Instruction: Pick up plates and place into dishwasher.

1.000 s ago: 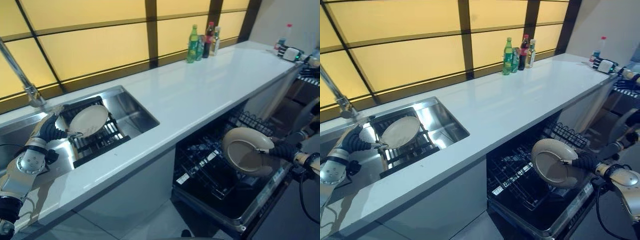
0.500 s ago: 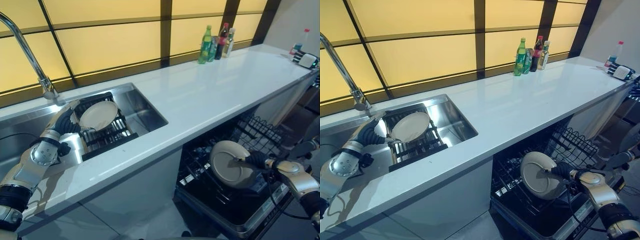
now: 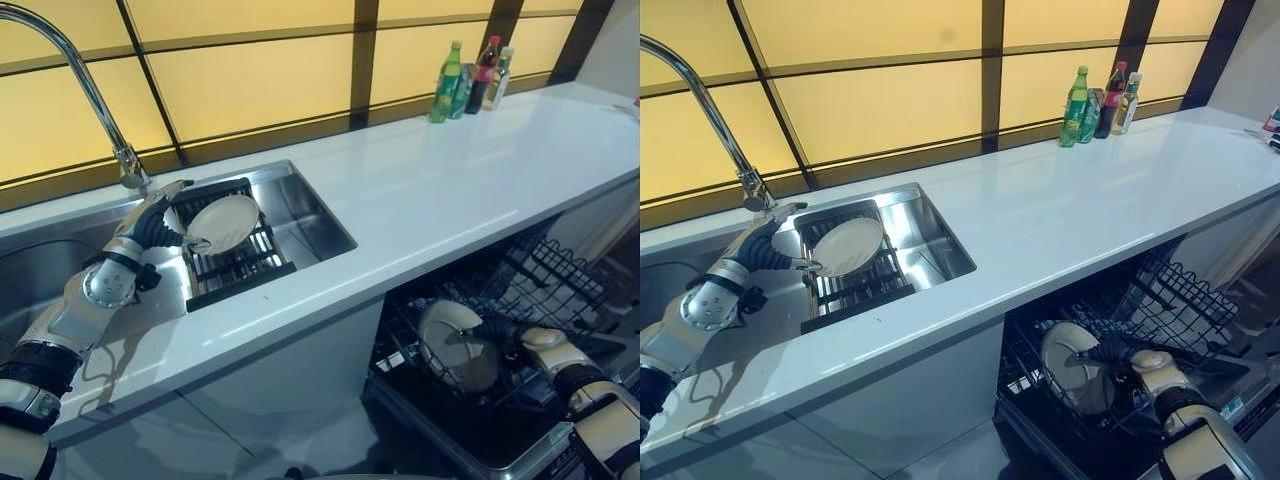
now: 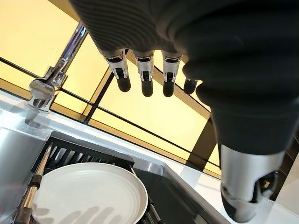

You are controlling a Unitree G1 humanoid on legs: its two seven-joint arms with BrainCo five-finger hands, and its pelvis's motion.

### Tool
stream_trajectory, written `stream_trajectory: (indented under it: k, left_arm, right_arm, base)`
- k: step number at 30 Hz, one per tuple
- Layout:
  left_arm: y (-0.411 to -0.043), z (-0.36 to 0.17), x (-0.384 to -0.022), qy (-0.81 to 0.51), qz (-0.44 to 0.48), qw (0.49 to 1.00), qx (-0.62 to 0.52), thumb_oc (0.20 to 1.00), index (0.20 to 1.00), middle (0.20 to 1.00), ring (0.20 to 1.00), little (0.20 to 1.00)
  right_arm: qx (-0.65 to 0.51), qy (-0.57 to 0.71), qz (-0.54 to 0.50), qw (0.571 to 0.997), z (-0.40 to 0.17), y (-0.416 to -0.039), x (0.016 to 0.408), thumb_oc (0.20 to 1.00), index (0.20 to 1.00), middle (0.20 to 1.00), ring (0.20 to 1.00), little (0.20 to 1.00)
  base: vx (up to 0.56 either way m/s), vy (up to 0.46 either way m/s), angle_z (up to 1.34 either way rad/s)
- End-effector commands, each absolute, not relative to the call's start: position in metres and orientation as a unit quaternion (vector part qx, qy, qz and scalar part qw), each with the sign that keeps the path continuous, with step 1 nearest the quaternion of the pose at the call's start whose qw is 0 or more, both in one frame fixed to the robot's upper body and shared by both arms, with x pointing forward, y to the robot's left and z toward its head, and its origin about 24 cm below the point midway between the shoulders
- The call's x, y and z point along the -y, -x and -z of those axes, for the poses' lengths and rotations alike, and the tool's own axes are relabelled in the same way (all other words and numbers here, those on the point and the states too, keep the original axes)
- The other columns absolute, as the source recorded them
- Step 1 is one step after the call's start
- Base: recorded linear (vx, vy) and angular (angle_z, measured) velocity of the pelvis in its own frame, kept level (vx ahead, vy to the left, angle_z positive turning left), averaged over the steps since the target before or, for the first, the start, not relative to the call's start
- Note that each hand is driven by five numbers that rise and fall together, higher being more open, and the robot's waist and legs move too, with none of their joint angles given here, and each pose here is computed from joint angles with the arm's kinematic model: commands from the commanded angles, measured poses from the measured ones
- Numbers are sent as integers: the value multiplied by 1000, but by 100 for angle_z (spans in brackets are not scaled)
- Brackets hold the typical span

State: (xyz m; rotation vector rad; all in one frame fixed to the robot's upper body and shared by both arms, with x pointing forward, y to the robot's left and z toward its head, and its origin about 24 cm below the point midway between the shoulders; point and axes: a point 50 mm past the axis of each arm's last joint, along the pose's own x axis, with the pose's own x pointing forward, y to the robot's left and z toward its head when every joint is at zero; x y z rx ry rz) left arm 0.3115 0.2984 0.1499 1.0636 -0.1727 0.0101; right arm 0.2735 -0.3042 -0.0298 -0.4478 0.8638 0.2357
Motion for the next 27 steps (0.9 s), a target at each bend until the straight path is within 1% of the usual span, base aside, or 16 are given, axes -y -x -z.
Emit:
stream_trajectory:
  k: [1, 8, 11, 14, 15, 20, 24, 27]
  left_arm:
    - [-328, -192, -280, -481, -19, 860, 168, 1000, 1000, 1000, 1000, 1000]
    - [-329, -198, -275, -477, -16, 860, 181, 1000, 1000, 1000, 1000, 1000]
    - [-329, -197, -274, -476, -13, 861, 182, 1000, 1000, 1000, 1000, 1000]
    - [-329, -194, -271, -479, -8, 859, 181, 1000, 1000, 1000, 1000, 1000]
    - [-329, -193, -271, -481, -8, 858, 179, 1000, 1000, 1000, 1000, 1000]
    - [-326, -189, -274, -491, -2, 856, 164, 1000, 1000, 1000, 1000, 1000]
    - [-319, -188, -287, -498, -17, 855, 143, 1000, 1000, 1000, 1000, 1000]
    - [-314, -186, -301, -509, -35, 851, 122, 1000, 1000, 1000, 1000, 1000]
  right_arm:
    - [-366, 288, -128, 876, 0, -307, 297, 200, 200, 200, 200, 200]
    - [-375, 299, -139, 866, 3, -307, 294, 200, 200, 200, 200, 200]
    - [-367, 305, -138, 868, 1, -309, 294, 200, 200, 200, 200, 200]
    - [-342, 297, -123, 883, -5, -315, 291, 200, 200, 200, 200, 200]
    - [-334, 296, -118, 887, -8, -317, 291, 1000, 1000, 1000, 1000, 1000]
    - [-292, 288, -94, 907, -19, -321, 295, 1000, 1000, 1000, 1000, 1000]
    - [-225, 331, -60, 914, -48, -323, 307, 1000, 1000, 1000, 1000, 1000]
    - [-181, 368, -33, 911, -71, -319, 312, 1000, 1000, 1000, 1000, 1000]
  base:
    - [0, 0, 0]
    - [-30, 1, -1]
    - [0, 0, 0]
    - [-2, 22, 0]
    - [5, 38, 0]
    - [6, 5, 0]
    - [35, 20, 1]
    - [40, 14, -1]
